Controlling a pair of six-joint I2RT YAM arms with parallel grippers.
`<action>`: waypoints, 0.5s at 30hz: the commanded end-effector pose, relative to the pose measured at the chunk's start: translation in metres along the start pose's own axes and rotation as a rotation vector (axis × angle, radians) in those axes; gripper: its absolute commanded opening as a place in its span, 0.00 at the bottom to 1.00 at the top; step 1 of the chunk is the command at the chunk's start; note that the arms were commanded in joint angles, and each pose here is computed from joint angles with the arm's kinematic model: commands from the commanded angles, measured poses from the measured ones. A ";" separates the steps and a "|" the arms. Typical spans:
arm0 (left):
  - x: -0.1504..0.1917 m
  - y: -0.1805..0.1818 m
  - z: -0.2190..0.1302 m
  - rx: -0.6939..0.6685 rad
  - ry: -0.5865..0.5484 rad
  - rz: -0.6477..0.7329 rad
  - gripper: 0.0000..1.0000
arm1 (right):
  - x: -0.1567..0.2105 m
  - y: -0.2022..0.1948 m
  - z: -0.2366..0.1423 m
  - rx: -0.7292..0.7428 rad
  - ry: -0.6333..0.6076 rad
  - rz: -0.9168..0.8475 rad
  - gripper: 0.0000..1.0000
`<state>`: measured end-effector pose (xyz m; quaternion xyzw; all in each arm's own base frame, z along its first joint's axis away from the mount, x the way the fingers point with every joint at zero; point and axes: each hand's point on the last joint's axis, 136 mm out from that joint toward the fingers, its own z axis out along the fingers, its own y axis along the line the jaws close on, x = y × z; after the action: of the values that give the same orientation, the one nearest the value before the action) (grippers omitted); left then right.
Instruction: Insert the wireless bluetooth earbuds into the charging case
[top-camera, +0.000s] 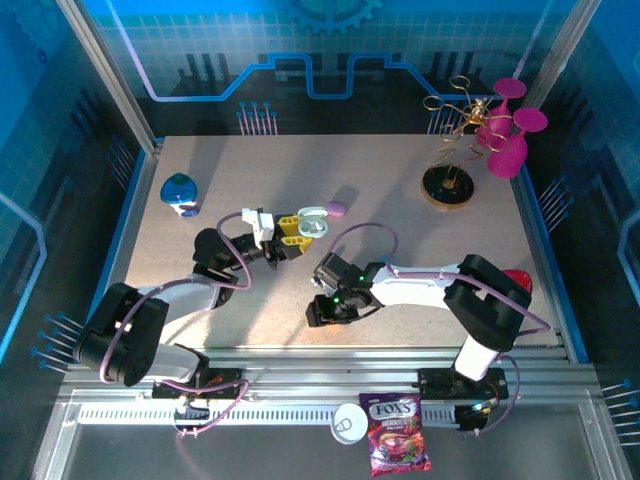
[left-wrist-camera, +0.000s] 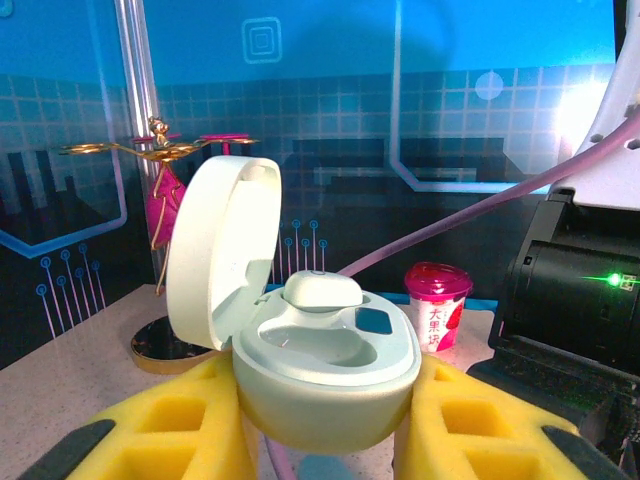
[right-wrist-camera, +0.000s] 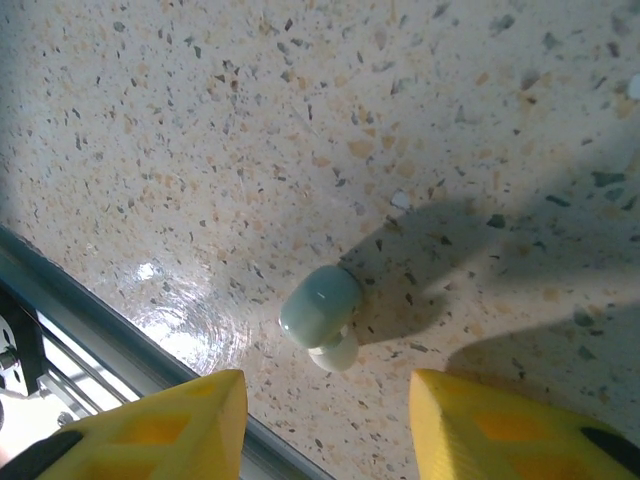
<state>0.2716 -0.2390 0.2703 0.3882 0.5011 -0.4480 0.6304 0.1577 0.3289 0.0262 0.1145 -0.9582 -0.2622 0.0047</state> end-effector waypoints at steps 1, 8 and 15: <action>-0.009 -0.002 -0.003 0.005 -0.019 0.036 0.19 | -0.006 0.004 0.002 0.007 0.005 -0.001 0.45; -0.017 0.015 -0.010 -0.109 -0.033 0.032 0.18 | -0.017 0.007 0.002 0.037 -0.008 -0.033 0.38; -0.015 0.045 -0.022 -0.293 0.005 0.030 0.20 | -0.024 0.004 0.005 0.101 0.011 -0.049 0.34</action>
<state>0.2952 -0.2147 0.2846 0.3254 0.5356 -0.3943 0.6721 0.1770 0.3457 0.0295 0.1312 -0.9611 -0.2430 -0.0081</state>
